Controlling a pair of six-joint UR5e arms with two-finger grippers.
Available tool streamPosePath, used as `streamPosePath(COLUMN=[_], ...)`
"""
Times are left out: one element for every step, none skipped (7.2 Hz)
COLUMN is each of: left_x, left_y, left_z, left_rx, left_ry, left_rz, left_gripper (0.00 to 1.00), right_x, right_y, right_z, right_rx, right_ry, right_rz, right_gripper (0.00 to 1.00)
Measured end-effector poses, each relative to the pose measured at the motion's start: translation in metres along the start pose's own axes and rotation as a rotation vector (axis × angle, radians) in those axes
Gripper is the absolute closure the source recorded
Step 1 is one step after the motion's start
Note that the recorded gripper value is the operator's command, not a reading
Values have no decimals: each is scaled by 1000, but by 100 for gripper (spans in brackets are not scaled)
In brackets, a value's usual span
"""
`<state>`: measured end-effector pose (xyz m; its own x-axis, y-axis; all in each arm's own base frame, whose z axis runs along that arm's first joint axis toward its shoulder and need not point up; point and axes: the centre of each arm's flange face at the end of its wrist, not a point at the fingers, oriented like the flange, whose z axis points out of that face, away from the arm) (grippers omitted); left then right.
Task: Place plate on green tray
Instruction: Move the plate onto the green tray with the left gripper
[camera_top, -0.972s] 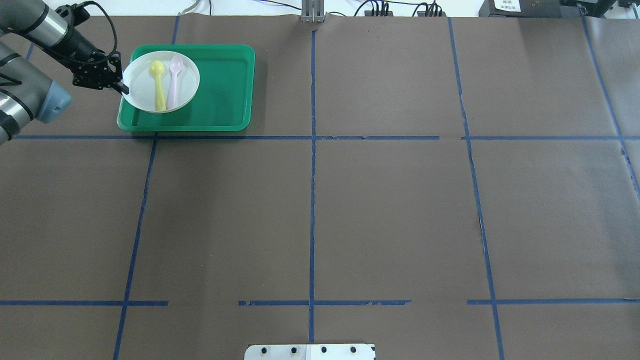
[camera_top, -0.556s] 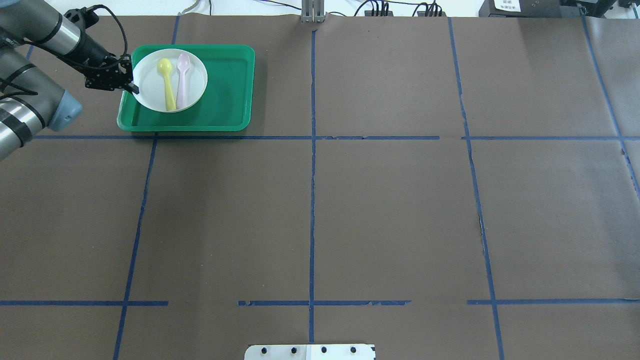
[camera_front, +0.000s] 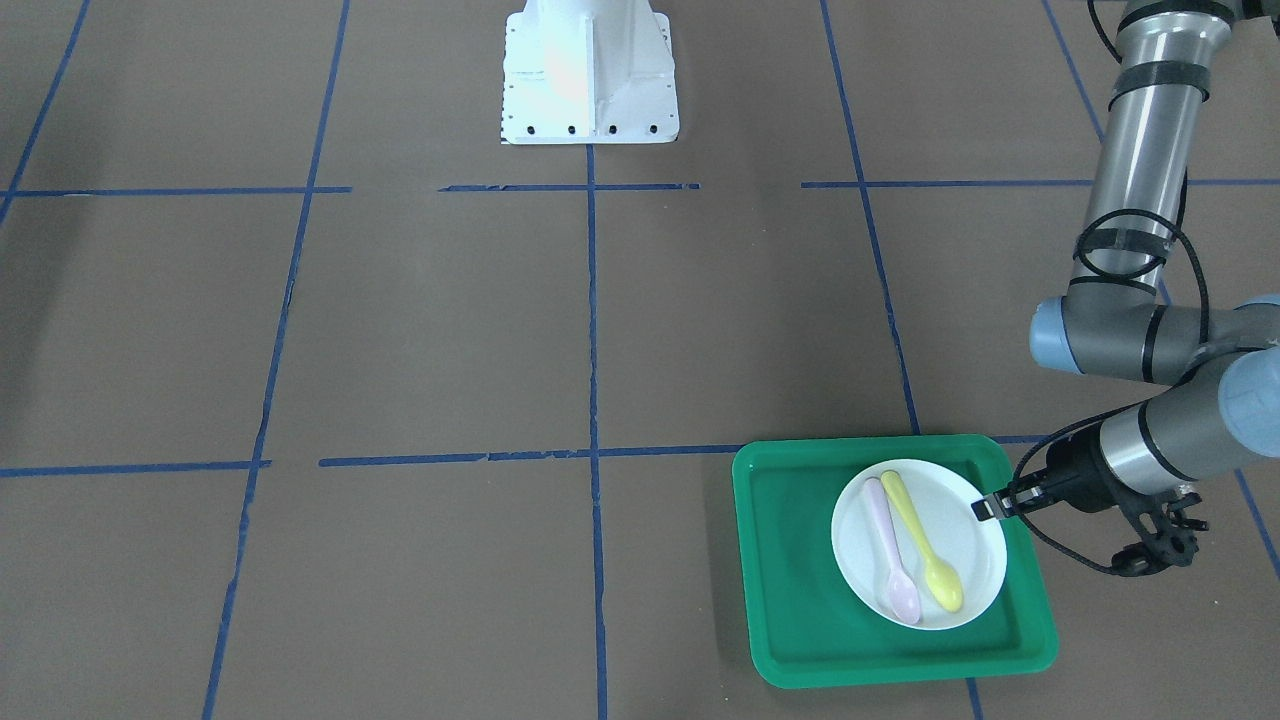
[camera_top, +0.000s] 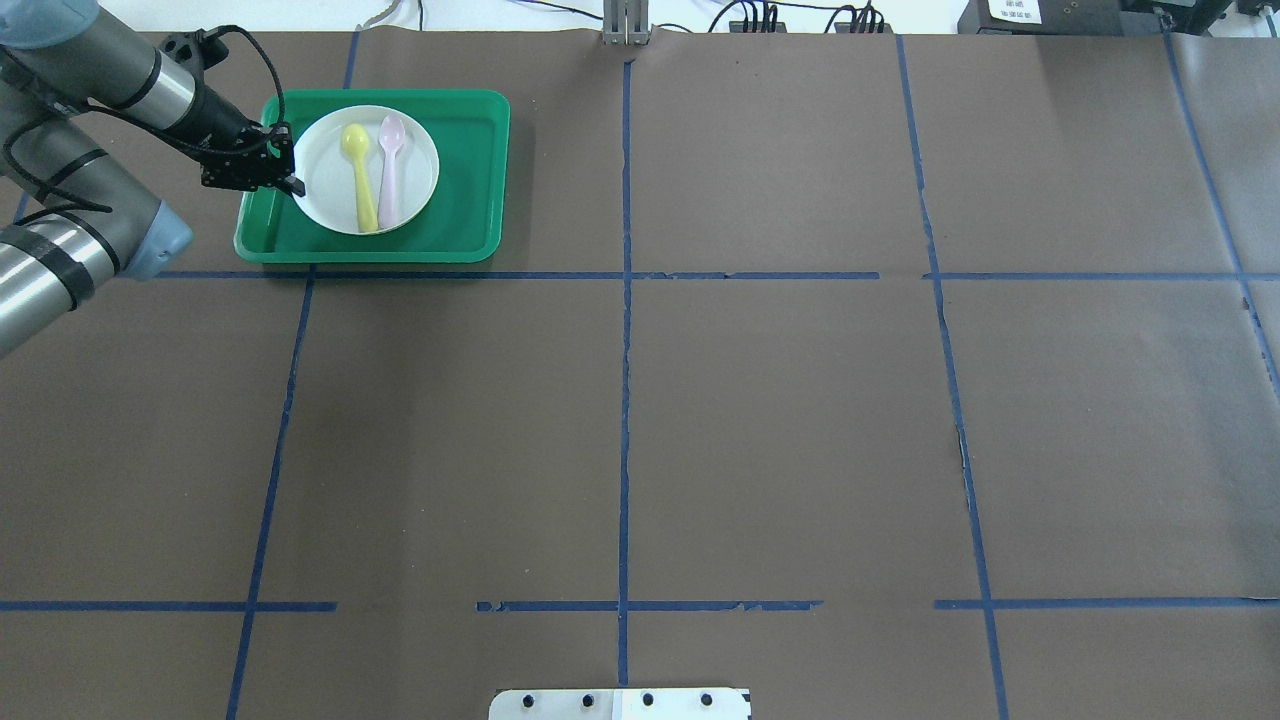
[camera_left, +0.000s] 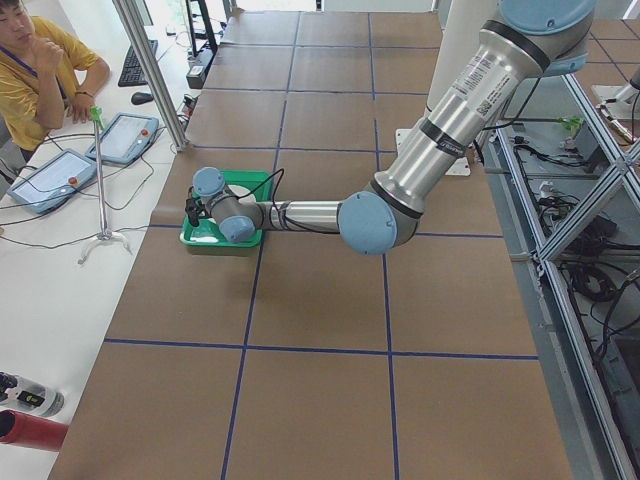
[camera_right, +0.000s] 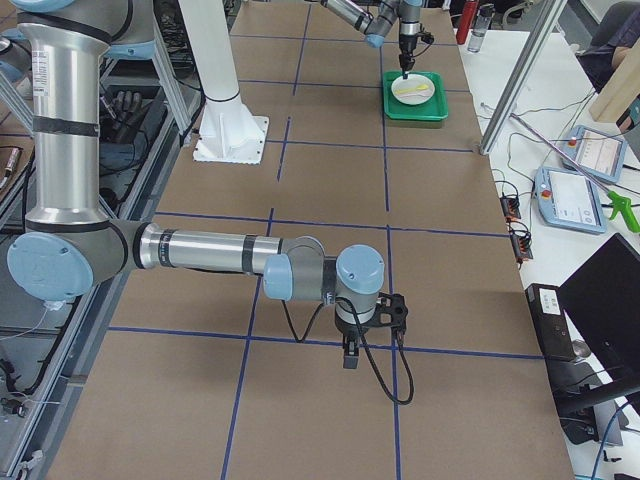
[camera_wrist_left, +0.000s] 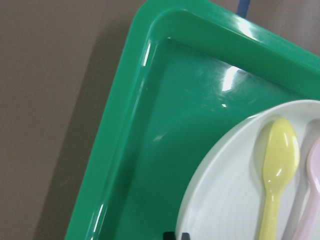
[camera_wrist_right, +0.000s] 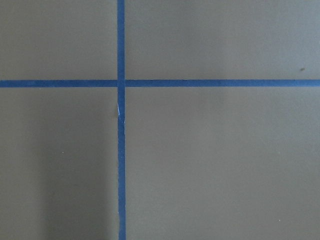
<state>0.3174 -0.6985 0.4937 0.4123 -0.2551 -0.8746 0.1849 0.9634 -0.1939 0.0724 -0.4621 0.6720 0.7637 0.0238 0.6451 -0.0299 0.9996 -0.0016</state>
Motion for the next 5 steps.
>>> streamPosePath(left_x=[2, 1, 0, -1, -2], left_y=[1, 0, 0, -1, -1], left_z=[2, 4, 5, 5, 5], left_rx=[3, 9, 19, 28, 33], left_ry=[1, 1, 2, 1, 0], left_rz=[1, 2, 5, 7, 7], left_gripper=[74, 33, 21, 21, 21], right_x=[0, 0, 0, 0, 0], right_y=[0, 0, 0, 0, 0], right_z=[0, 0, 0, 0, 0], right_rx=[0, 0, 0, 0, 0], right_ry=[0, 0, 0, 0, 0], right_rz=[0, 0, 0, 0, 0], right_gripper=[0, 0, 0, 0, 0])
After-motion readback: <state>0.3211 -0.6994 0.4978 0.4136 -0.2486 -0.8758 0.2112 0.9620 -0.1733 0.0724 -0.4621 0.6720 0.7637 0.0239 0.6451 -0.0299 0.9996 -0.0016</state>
